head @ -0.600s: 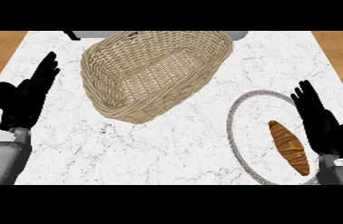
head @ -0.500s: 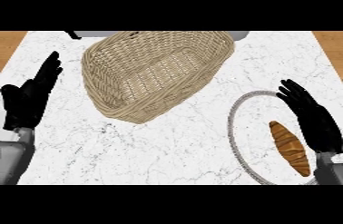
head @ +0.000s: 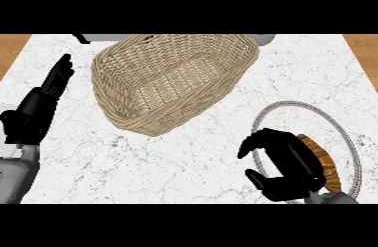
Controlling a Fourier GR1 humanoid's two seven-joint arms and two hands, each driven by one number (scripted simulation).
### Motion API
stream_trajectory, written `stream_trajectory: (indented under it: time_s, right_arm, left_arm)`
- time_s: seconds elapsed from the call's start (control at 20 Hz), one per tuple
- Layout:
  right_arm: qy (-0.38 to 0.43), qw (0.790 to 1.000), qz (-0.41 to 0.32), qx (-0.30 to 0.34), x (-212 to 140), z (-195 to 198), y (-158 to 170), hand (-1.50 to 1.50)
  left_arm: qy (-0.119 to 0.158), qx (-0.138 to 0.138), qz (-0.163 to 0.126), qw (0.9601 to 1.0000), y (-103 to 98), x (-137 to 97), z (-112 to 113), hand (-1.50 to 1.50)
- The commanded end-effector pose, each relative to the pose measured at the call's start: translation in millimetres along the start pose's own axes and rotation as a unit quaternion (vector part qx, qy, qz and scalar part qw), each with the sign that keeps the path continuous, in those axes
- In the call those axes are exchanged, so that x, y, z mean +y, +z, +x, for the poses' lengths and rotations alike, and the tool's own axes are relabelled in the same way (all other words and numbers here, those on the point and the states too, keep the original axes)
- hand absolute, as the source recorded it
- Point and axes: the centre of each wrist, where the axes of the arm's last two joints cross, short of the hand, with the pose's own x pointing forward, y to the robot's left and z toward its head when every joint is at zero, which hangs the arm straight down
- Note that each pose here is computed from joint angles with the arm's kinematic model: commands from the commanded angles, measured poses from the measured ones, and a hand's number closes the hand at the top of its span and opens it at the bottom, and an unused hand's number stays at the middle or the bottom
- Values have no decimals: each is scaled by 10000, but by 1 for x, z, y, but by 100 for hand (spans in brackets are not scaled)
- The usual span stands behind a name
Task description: Pick the croissant from the placemat and place it in the basket
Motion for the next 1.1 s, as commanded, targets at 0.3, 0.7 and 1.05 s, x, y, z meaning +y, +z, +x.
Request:
stream_trajectory:
  time_s: [0.3, 0.7, 1.05]
  right_arm:
    - [3567, 9337, -234, -202, 13, 113, 13, -150]
    - [6305, 7517, 799, 1761, -5, 214, 4, -150]
    - [6307, 6903, 2009, 2920, -9, 246, -5, -150]
  left_arm:
    - [-70, -40, -58, 10000, 13, -3, -9, 0]
    - [-1, -174, -136, 9998, 7, -18, 0, 0]
    - [23, -193, -232, 9995, 4, -18, -4, 0]
